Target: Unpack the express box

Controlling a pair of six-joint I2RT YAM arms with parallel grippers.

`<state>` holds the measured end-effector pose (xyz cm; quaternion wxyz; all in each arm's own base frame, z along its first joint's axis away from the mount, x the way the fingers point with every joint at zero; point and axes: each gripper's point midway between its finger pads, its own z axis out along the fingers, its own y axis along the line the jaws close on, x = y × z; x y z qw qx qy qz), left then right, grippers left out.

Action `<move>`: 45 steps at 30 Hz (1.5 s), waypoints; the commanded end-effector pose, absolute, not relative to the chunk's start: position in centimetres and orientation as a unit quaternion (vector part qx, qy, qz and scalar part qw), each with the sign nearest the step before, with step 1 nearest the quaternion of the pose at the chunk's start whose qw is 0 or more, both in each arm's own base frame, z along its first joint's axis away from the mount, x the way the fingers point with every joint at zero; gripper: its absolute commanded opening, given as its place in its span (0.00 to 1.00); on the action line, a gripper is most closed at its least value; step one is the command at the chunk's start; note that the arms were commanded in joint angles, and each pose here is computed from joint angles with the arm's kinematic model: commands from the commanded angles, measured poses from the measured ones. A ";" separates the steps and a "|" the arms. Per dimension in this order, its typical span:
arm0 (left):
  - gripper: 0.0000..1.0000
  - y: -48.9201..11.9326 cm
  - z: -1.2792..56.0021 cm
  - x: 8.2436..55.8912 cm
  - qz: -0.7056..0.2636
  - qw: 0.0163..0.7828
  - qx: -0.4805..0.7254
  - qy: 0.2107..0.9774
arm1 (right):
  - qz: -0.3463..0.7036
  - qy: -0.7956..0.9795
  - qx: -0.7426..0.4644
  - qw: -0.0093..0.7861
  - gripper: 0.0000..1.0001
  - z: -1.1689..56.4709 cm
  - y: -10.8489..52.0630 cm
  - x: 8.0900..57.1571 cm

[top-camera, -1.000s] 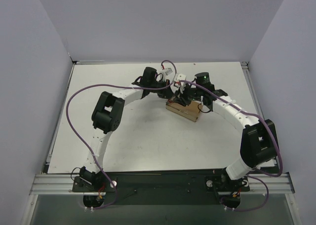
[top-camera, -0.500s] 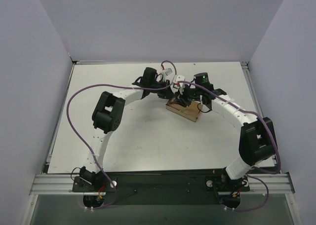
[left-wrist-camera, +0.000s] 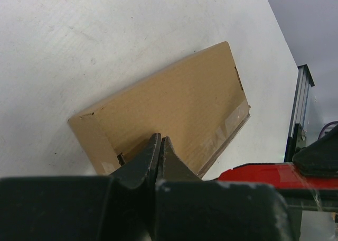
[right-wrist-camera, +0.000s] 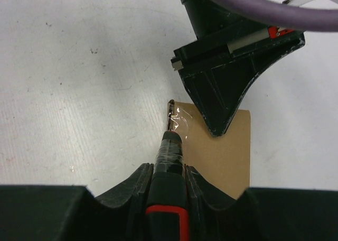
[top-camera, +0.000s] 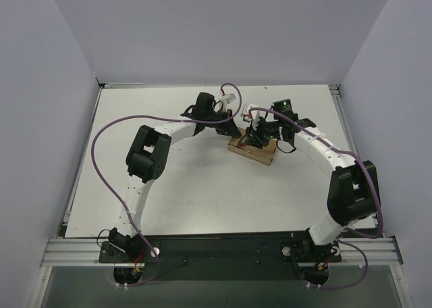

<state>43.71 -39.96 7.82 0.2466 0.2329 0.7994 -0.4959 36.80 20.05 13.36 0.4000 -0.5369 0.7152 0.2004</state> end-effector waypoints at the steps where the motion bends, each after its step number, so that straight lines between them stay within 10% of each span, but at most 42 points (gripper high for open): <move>1: 0.00 -39.7 7.1 43.9 -0.499 0.247 0.235 0.797 | 0.208 0.680 -0.567 0.415 0.00 15.7 19.9 36.1; 32: 0.00 -40.0 6.8 43.1 -0.504 0.239 0.252 0.791 | 0.187 0.669 -0.618 0.368 0.00 15.5 13.9 32.8; 45: 0.06 -38.6 17.4 45.7 -0.549 0.312 0.231 0.740 | 0.222 0.649 -0.641 0.344 0.00 15.9 19.7 30.4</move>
